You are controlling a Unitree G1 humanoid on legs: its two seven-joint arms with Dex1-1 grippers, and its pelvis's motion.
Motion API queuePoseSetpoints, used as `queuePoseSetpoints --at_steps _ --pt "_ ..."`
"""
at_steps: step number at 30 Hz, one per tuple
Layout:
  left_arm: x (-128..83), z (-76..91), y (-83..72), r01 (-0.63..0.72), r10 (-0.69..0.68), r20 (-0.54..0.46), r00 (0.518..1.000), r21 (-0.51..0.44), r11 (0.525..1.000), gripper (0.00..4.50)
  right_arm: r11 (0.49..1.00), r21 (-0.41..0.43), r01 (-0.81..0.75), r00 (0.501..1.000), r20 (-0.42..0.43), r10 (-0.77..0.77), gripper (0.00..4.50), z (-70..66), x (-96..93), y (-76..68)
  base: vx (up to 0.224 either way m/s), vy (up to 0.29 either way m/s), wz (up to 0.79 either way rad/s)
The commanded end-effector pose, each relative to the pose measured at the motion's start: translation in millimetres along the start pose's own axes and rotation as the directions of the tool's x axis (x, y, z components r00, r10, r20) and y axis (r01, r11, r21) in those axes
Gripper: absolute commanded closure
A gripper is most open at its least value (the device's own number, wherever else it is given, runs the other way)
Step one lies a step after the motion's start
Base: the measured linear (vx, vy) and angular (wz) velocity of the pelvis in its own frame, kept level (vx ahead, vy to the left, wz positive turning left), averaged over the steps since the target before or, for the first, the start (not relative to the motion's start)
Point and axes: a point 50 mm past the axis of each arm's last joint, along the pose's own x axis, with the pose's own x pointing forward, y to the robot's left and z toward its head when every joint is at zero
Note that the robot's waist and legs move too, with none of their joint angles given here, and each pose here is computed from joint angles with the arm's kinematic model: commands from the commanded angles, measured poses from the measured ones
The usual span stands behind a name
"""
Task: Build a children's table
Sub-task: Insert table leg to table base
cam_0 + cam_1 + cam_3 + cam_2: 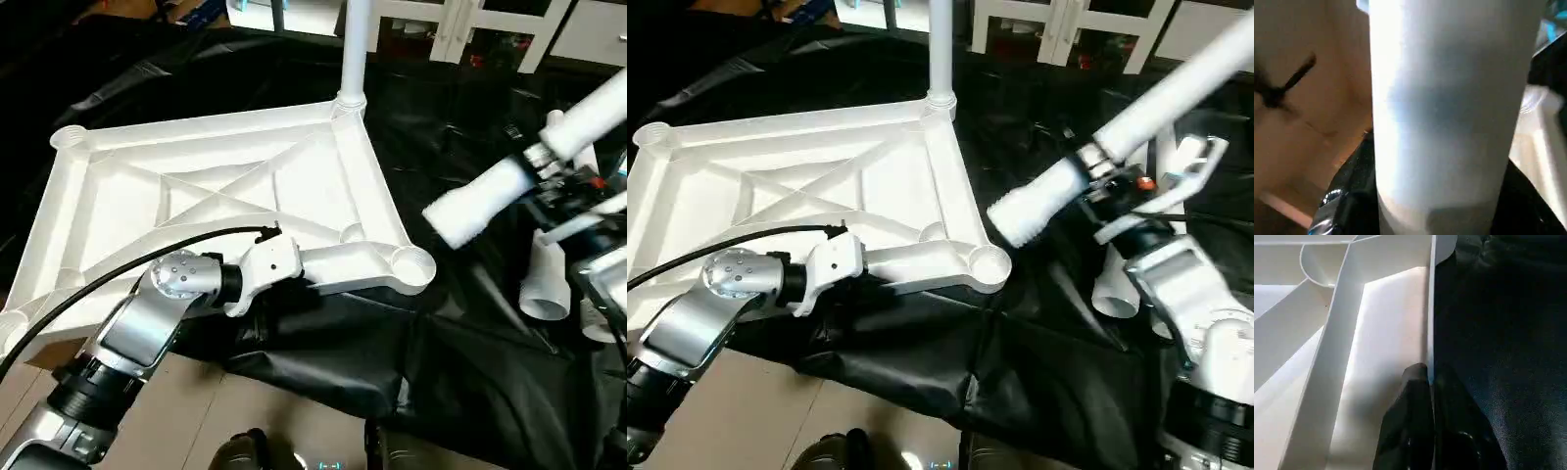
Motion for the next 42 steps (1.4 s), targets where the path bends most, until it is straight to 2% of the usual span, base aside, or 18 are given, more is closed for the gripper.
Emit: queuePoseSetpoints --at_steps 1,4,7,11,18,23,25,26,30,32,37,40,42 --pt "3 -20.1 -7.5 -0.005 0.001 -0.048 0.999 -0.087 0.996 4.5 0.997 0.06 -0.055 0.998 0.021 0.053 2.7 7.1 1.7 9.4 0.0 0.0 0.0" --pt "3 -20.5 -9.6 0.002 -0.006 -0.048 0.999 -0.089 0.996 4.5 0.988 0.128 -0.081 0.997 0.028 0.078 2.7 11.7 1.2 12.6 0.0 0.0 0.0" --pt "3 -20.3 -10.2 0.003 -0.007 -0.048 0.999 -0.091 0.996 4.5 0.983 0.163 -0.083 0.997 0.017 0.081 2.7 14.2 0.4 14.8 0.0 0.0 0.0" --pt "3 -19.2 -9.6 0.001 -0.006 -0.046 0.999 -0.09 0.996 4.5 0.984 0.165 -0.07 0.997 -0.002 0.071 2.7 14.5 0.4 15.6 0.0 0.0 0.0" --pt "3 -17.7 -10.0 -0.004 0.001 -0.04 0.999 -0.091 0.996 4.5 0.978 0.2 -0.061 0.998 0.015 0.059 2.7 15.1 2.6 17.6 0.0 0.0 0.0" --pt "4 -17.7 -10.4 -0.007 0.004 -0.039 0.999 -0.09 0.996 4.5 0.989 0.148 0.021 1.0 -0.007 -0.02 2.7 13.6 2.9 13.4 0.0 0.0 0.0" --pt "4 -17.8 -10.7 -0.009 0.005 -0.04 0.999 -0.09 0.996 4.5 0.99 0.078 0.119 0.992 0.027 -0.121 2.7 14.3 5.9 6.4 0.0 0.0 0.0" --pt "4 -17.8 -10.8 -0.01 0.006 -0.04 0.999 -0.09 0.996 4.5 0.981 0.078 0.178 0.981 0.068 -0.184 2.7 16.1 7.9 1.7 0.0 0.0 0.0" --pt "4 -17.7 -11.4 -0.014 0.01 -0.04 0.999 -0.091 0.996 4.5 0.923 0.156 0.351 0.903 0.206 -0.378 2.7 25.3 9.8 -14.5 0.0 0.0 0.0" --pt "4 -17.5 -11.6 -0.017 0.013 -0.039 0.999 -0.094 0.995 4.5 0.862 0.303 0.407 0.825 0.282 -0.489 2.7 32.7 7.4 -24.2 0.0 0.0 0.0" --pt "4 -18.0 -12.0 -0.019 0.015 -0.041 0.999 -0.096 0.995 4.5 0.825 0.405 0.394 0.791 0.308 -0.529 2.7 35.4 7.8 -26.4 0.0 0.0 0.0" --pt "4 -18.3 -12.3 -0.02 0.016 -0.042 0.999 -0.097 0.995 4.5 0.786 0.495 0.37 0.771 0.308 -0.557 2.7 36.6 9.4 -25.2 0.0 0.0 0.0" --pt "4 -18.1 -12.4 -0.02 0.016 -0.043 0.999 -0.097 0.995 4.5 0.773 0.516 0.37 0.77 0.294 -0.565 2.7 35.5 10.3 -23.7 0.0 0.0 0.0"
